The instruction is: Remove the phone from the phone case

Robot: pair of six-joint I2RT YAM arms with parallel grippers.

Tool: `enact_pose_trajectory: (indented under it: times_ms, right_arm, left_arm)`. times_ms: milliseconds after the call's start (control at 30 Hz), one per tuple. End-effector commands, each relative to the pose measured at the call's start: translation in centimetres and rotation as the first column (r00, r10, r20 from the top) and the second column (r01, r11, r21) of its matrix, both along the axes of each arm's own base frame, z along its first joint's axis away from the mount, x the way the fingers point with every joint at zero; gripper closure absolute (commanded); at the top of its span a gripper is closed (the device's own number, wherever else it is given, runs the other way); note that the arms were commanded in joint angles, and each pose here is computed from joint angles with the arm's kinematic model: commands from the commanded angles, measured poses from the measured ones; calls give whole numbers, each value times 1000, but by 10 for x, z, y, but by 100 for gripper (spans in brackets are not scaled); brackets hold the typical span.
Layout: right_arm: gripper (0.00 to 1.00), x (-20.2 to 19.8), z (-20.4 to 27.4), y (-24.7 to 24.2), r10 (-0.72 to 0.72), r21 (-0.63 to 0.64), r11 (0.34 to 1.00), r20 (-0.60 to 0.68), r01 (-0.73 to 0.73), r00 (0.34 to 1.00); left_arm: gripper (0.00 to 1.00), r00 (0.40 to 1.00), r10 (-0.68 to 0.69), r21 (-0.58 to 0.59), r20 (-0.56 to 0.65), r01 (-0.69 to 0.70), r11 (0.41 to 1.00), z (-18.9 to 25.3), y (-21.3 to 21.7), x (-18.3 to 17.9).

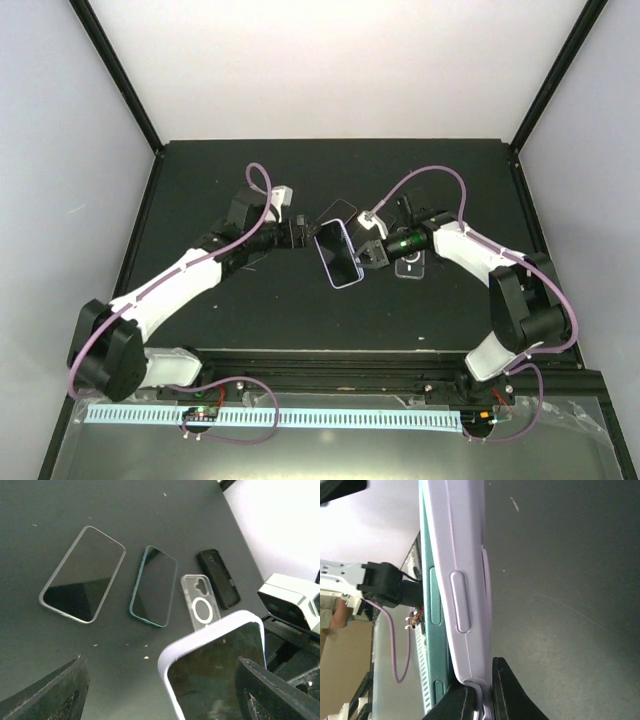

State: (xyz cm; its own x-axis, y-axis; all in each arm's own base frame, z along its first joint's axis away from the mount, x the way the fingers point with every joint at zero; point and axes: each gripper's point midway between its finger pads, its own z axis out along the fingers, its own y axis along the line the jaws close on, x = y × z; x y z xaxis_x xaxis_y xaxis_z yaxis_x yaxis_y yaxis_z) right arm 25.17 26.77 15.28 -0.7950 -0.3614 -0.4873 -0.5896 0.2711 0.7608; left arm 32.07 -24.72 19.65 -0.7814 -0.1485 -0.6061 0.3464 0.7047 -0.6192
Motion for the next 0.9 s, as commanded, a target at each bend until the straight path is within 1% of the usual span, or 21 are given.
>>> enact_pose_trajectory:
  times_ms: [0,100,167,267,467,600,667,733,800,867]
  right_arm:
    - [99,15,1,-2,-81,-24,996,53,83,995]
    - [99,27,-7,-8,-192,-97,977,17,192,981]
    - [99,32,-13,-14,-271,-154,952,-15,265,963]
    - [99,30,-18,-22,-350,-207,921,-64,330,935]
    - [99,22,-34,-34,-443,-333,866,-170,372,880]
    - [99,12,-46,-37,-470,-361,853,-219,376,855]
    - [99,4,-57,-41,-478,-382,847,-237,371,846]
    - [99,-4,-69,-45,-485,-396,841,-250,368,838]
    - [99,-7,-79,-51,-503,-427,822,-237,376,831]
    - [99,-8,-85,-50,-496,-433,826,-250,362,832]
  left_arm:
    - [19,993,96,185,62,-106,977,-14,28,-10]
    - [20,993,76,230,88,-94,969,-19,24,-24]
    - [22,993,50,245,105,-75,967,-20,18,-32]
    - [23,994,-5,260,114,-25,965,-22,4,-44]
    - [27,986,-116,286,120,77,955,-31,-32,-66]
    - [28,974,-180,265,139,139,954,-34,-54,-79]
    - [28,963,-215,276,163,165,947,-35,-61,-86]
    - [28,954,-254,331,158,191,924,-48,-68,-90]
    - [28,944,-282,378,172,201,904,-55,-71,-93]
    - [28,933,-305,419,189,204,885,-60,-76,-98]
